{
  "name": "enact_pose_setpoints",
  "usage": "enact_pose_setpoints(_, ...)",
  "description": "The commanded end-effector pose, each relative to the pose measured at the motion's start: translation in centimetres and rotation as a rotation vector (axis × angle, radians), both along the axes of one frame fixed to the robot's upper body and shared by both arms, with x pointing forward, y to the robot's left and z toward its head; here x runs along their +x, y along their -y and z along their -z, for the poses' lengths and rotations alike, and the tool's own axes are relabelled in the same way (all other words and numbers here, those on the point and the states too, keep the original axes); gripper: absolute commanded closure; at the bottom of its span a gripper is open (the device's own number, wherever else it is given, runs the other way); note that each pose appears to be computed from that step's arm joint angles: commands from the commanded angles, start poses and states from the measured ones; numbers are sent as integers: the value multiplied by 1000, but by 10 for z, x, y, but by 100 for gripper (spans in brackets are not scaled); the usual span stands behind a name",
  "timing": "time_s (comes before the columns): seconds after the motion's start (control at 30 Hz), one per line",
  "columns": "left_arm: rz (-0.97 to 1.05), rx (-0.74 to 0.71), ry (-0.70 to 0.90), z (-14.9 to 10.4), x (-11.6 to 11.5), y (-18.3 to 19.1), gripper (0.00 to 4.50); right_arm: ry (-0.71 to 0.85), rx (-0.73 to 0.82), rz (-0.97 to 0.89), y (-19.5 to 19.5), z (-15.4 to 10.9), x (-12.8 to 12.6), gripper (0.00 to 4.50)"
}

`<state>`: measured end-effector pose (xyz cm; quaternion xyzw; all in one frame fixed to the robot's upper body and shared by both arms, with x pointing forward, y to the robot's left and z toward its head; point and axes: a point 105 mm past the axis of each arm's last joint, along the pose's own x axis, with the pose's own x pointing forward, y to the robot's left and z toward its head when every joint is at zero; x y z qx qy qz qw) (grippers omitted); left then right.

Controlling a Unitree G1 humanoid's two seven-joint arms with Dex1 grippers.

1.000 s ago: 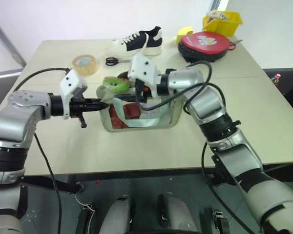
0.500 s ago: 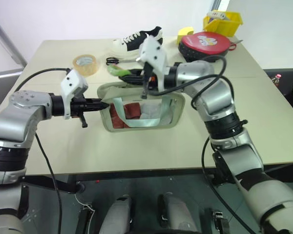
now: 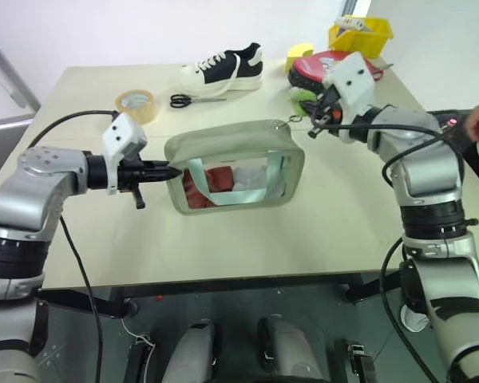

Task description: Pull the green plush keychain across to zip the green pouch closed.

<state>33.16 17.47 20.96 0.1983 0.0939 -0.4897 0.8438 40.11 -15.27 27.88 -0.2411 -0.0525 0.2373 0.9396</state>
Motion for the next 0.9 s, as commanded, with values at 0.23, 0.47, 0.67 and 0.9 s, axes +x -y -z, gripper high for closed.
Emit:
enact_pose_setpoints(0.23,2,20,25,-7,2,-3,450,-126,150,165,22,65,0,447)
enact_pose_setpoints(0.47,2,22,25,-5,0,-3,450,-277,288,131,-13,117,-5,447)
enact_pose_setpoints(0.67,-2,22,28,-5,0,-3,450,-358,264,106,-28,146,-12,447)
enact_pose_setpoints(0.9,1,15,31,-6,0,-2,450,-339,295,102,-7,121,-10,376)
